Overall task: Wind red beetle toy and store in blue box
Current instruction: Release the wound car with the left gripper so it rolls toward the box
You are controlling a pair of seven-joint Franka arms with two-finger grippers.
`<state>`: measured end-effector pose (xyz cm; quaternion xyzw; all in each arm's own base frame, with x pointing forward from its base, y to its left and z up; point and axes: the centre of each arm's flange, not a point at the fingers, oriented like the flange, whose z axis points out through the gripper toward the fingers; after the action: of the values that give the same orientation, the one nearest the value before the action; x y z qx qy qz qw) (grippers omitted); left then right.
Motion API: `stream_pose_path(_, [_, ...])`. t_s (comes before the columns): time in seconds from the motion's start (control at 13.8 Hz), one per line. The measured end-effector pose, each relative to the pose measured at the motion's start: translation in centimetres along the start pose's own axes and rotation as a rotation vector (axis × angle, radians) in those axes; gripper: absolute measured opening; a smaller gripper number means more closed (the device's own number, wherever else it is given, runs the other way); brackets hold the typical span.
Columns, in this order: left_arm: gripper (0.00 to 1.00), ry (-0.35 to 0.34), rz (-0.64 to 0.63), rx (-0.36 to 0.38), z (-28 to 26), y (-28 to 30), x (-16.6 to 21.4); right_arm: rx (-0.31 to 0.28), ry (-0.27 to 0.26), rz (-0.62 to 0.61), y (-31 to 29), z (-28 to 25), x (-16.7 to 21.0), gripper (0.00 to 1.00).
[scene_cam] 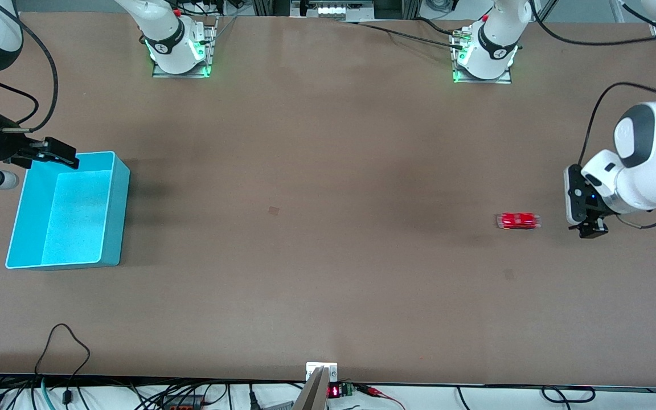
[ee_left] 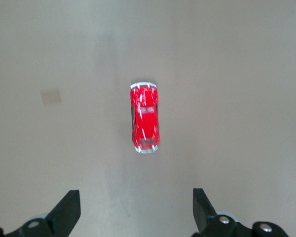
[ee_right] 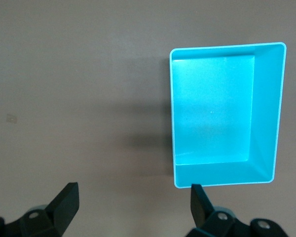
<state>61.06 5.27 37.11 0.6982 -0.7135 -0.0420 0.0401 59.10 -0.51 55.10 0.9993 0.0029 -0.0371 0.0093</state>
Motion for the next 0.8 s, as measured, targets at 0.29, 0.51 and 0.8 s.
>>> stream_pose_path(0.29, [1.00,0.034,-0.096,-0.003,-0.3,-0.2,4.4,0.000,0.000,0.000,0.0,0.0,0.0,1.00])
stream_pose_path(0.51, [1.00,0.035,-0.338,0.024,-1.8,-0.8,6.6,0.000,0.002,0.000,0.0,0.0,0.0,1.00])
stream_pose_path(0.8, [1.00,0.058,-0.786,0.053,-3.7,-1.5,8.3,0.000,0.000,-0.002,0.0,0.2,0.1,1.00])
